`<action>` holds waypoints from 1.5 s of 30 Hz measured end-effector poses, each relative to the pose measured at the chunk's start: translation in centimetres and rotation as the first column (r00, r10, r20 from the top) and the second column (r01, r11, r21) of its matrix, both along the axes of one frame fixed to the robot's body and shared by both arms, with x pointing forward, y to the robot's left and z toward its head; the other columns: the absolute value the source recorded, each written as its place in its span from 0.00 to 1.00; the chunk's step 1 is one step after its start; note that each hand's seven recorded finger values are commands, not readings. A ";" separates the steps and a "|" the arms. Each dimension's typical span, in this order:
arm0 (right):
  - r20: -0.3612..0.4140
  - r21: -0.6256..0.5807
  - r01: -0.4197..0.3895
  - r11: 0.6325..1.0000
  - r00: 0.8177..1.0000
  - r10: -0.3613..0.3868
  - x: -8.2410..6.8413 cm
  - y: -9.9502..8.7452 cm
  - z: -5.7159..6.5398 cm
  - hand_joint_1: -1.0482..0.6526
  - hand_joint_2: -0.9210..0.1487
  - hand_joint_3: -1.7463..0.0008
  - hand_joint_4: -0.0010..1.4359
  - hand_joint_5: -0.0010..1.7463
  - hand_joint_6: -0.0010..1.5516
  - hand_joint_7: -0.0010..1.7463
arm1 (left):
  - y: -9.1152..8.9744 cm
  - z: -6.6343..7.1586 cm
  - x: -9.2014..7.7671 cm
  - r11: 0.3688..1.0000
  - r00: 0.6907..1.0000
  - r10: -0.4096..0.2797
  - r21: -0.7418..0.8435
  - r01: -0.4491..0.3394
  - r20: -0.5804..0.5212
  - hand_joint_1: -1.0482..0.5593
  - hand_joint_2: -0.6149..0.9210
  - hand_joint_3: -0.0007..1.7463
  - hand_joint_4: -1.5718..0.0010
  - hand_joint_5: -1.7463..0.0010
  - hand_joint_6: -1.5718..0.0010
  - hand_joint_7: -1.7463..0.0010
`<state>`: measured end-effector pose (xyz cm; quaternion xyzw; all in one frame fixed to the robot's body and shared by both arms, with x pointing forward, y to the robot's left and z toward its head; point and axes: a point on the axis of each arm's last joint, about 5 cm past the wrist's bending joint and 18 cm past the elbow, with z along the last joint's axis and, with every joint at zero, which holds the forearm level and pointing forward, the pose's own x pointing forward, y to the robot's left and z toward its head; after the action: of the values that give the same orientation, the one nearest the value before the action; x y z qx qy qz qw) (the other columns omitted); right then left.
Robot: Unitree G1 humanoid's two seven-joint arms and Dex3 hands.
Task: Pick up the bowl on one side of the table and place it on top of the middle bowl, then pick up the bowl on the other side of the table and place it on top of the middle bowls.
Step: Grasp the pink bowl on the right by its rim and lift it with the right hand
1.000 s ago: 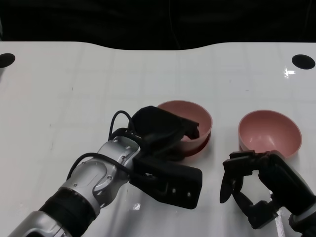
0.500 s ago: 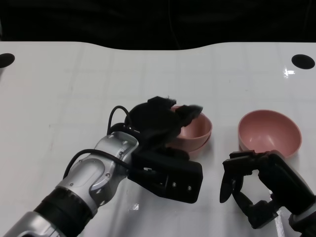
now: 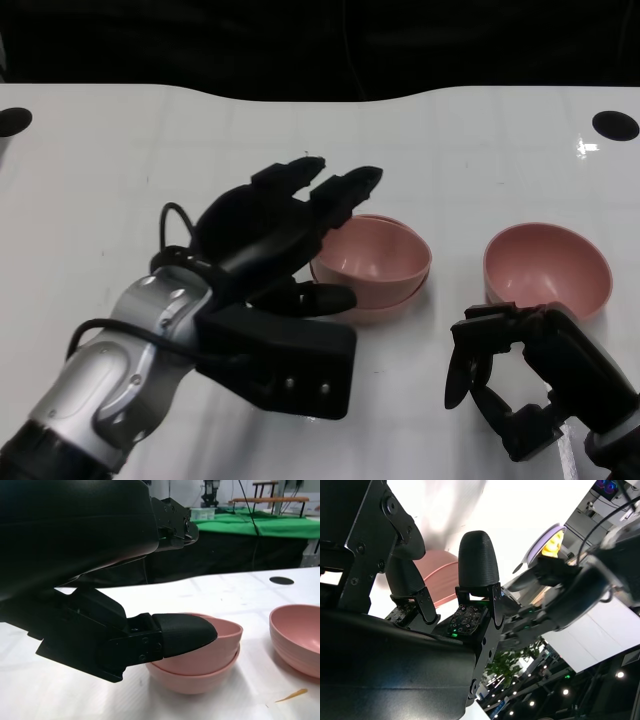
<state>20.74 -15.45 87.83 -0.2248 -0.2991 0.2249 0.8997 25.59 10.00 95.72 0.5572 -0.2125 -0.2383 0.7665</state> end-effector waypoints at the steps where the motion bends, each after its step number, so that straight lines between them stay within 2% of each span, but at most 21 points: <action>1: 0.000 -0.001 0.000 1.000 1.000 0.000 0.0 0.0 0.0 0.80 0.86 0.02 0.73 0.93 0.67 0.69 | 0.3 -0.1 -0.2 1.000 1.000 0.000 -0.008 0.000 0.003 0.12 1.00 0.41 0.94 0.97 0.96 0.98; 3: 0.001 -0.003 -0.001 1.000 1.000 0.001 0.0 0.0 0.0 0.80 0.87 0.02 0.74 0.95 0.67 0.69 | 1.0 -0.5 -0.7 0.998 1.000 0.004 -0.062 -0.003 0.019 0.15 1.00 0.36 0.90 0.89 0.90 0.96; 5: 0.002 -0.005 0.001 1.000 1.000 -0.001 0.0 0.0 0.0 0.81 0.88 0.02 0.74 0.96 0.67 0.69 | 1.8 -1.0 -1.3 0.993 0.999 0.005 -0.115 0.000 0.046 0.17 1.00 0.33 0.97 0.68 0.87 0.95; 7: 0.003 -0.005 0.003 1.000 1.000 -0.003 0.0 0.0 0.0 0.82 0.88 0.02 0.73 0.96 0.68 0.69 | 2.6 -1.4 -1.8 0.988 0.998 0.020 -0.157 -0.010 0.061 0.18 1.00 0.32 0.99 0.61 0.85 0.95; 9: 0.003 -0.005 0.004 1.000 1.000 -0.004 0.0 0.0 0.0 0.81 0.88 0.02 0.72 0.97 0.67 0.69 | 3.3 -2.0 -2.3 0.981 0.996 0.040 -0.193 -0.024 0.079 0.22 1.00 0.30 0.96 0.57 0.81 0.94; 13: 0.007 -0.005 0.004 1.000 1.000 -0.004 0.0 0.0 0.1 0.82 0.88 0.02 0.72 0.98 0.67 0.69 | 4.7 -3.0 -3.6 0.967 0.989 0.055 -0.253 -0.018 0.138 0.26 1.00 0.26 0.91 0.53 0.77 0.92; 16: 0.011 -0.005 0.003 1.000 1.000 -0.003 0.0 0.1 0.1 0.81 0.89 0.01 0.72 0.99 0.67 0.69 | 5.4 -3.8 -4.6 0.951 0.984 0.070 -0.309 -0.015 0.166 0.34 1.00 0.18 0.84 0.50 0.70 0.90; 18: 0.011 -0.005 0.003 1.000 1.000 -0.003 0.0 0.1 0.2 0.81 0.89 0.01 0.72 0.99 0.67 0.69 | 5.9 -4.4 -5.3 0.928 0.984 0.085 -0.373 -0.021 0.156 0.40 1.00 0.15 0.79 0.48 0.66 0.88; 21: 0.009 -0.006 0.004 1.000 1.000 -0.004 0.0 0.0 0.1 0.80 0.89 0.01 0.71 0.99 0.67 0.69 | 6.2 -5.2 -6.1 0.904 0.988 0.097 -0.426 -0.039 0.116 0.42 1.00 0.14 0.76 0.48 0.64 0.88; 45: 0.008 -0.007 0.005 1.000 1.000 -0.005 0.0 0.0 0.1 0.80 0.89 0.01 0.71 0.99 0.67 0.69 | 6.3 -5.2 -6.2 0.888 0.986 0.105 -0.459 -0.035 0.127 0.42 1.00 0.14 0.75 0.49 0.63 0.89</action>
<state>20.76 -15.40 87.98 -0.2295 -0.3012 0.2227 0.8983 19.41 16.29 90.55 0.3858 -0.2984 -0.1118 0.8658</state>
